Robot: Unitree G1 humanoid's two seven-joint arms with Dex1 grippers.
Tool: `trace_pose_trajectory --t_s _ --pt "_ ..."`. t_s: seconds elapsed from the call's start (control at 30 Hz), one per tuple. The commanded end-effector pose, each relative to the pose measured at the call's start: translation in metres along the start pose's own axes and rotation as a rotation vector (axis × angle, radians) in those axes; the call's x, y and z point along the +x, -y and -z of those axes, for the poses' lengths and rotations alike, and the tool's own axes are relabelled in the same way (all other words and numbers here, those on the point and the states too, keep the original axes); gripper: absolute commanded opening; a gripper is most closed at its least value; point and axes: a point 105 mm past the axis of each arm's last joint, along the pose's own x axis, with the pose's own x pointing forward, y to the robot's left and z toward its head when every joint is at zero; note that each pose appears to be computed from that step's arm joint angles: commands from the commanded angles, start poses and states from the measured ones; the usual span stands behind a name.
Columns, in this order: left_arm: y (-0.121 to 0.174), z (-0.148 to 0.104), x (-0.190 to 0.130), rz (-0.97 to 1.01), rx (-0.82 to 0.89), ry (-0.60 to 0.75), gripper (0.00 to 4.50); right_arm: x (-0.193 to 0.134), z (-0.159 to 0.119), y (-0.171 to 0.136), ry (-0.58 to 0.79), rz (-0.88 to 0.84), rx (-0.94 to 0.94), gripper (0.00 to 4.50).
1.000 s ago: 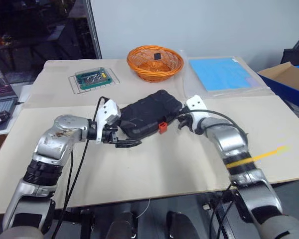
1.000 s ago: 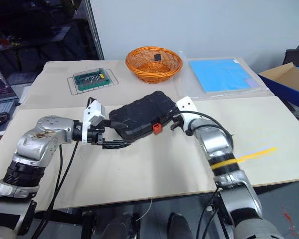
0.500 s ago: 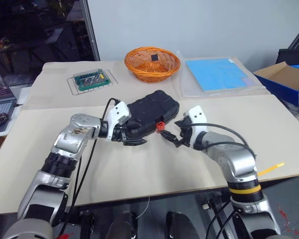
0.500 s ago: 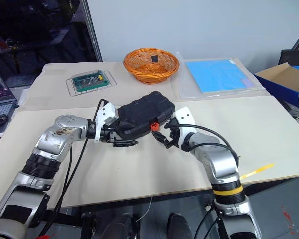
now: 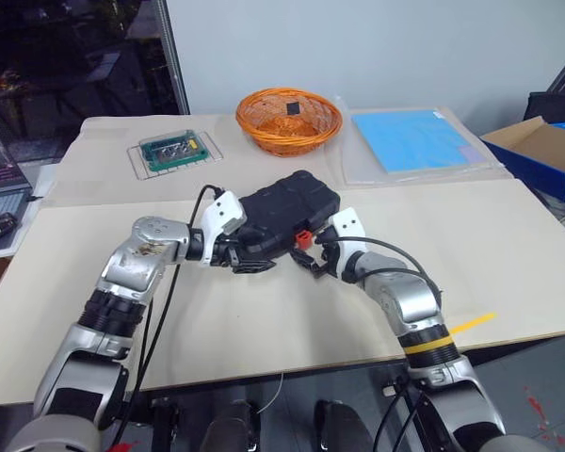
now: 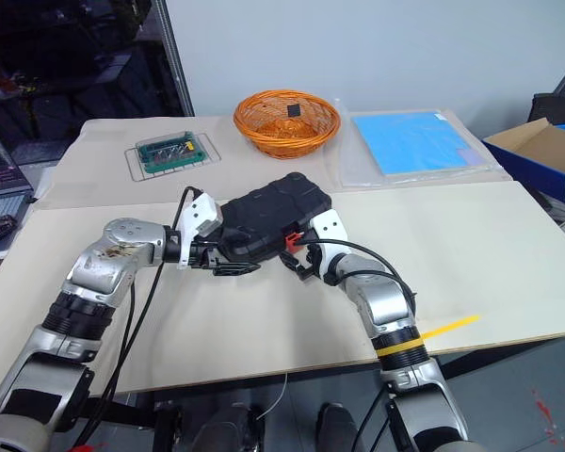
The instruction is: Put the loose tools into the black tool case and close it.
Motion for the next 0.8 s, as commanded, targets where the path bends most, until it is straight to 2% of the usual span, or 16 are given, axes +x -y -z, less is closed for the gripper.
trace_pose_trajectory --t_s 0.03,0.07,0.3,0.33,0.8 --pt "-0.003 0.0 -0.006 -0.025 0.013 -0.002 4.36 -0.001 -0.019 0.003 0.068 0.001 -0.025 3.98" --pt "-0.003 0.001 -0.007 -0.027 0.012 -0.002 4.36 -0.001 -0.019 0.003 0.069 0.001 -0.023 3.75" --pt "-0.001 0.004 -0.007 -0.02 0.019 -0.002 4.36 0.0 -0.018 0.0 0.062 -0.022 -0.028 1.32" --pt "-0.001 0.004 -0.007 -0.018 0.021 -0.002 4.36 0.0 -0.018 0.0 0.062 -0.023 -0.03 1.17" --pt "0.006 0.002 -0.004 -0.013 0.007 -0.005 4.36 -0.013 -0.047 -0.013 0.065 -0.063 -0.145 1.15"
